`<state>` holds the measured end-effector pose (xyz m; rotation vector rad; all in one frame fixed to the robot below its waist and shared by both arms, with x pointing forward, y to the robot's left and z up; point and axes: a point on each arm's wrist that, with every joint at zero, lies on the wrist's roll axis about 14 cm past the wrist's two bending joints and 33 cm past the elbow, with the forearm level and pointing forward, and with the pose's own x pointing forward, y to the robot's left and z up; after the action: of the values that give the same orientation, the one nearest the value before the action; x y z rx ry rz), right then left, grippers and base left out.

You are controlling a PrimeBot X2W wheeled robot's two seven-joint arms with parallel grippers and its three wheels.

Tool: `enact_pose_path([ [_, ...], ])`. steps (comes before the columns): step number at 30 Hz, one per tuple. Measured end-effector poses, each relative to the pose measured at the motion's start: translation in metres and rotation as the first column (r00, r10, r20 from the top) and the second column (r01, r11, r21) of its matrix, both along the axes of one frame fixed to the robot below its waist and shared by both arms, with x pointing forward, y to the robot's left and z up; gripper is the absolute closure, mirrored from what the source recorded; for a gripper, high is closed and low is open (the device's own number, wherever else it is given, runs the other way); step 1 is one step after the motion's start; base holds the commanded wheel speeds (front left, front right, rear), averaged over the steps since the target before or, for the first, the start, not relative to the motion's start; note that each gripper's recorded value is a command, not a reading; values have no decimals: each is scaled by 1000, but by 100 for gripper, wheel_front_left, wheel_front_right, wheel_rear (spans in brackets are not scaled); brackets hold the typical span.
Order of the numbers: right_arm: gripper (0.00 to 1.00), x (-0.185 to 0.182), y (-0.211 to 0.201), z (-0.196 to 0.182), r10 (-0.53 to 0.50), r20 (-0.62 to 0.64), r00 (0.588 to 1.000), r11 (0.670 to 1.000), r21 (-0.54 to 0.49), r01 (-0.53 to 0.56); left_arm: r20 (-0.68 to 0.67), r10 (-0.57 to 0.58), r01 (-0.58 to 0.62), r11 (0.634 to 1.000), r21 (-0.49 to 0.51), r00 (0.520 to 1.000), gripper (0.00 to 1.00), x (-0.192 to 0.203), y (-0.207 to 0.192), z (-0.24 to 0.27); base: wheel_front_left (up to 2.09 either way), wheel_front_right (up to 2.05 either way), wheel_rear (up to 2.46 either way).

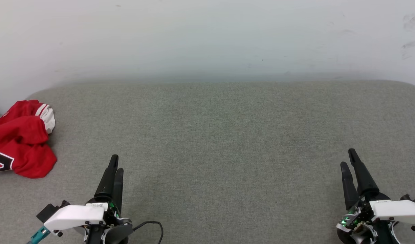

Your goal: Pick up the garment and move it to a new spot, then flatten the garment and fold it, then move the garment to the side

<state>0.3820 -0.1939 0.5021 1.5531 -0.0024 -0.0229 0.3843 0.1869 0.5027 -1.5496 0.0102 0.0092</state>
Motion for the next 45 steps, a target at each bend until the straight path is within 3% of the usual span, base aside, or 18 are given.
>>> enact_pose_path([
  [12,0,2,5,11,2,33,999,990,-140,2,64,8,-17,990,140,998,0,3,-3,21,0,0,0],
  [13,0,3,3,13,-3,38,999,978,-210,11,80,9,-23,983,181,997,0,3,-4,26,0,0,0],
  [23,0,2,3,19,-4,55,998,885,-465,29,122,2,-44,937,348,993,0,3,-8,37,0,0,0],
  [33,0,2,7,27,10,83,996,769,-638,45,147,-34,-53,833,551,989,0,2,-18,43,0,0,0],
  [45,0,0,10,34,41,91,995,603,-797,48,165,-60,-84,662,745,985,0,1,-22,46,0,0,0],
])
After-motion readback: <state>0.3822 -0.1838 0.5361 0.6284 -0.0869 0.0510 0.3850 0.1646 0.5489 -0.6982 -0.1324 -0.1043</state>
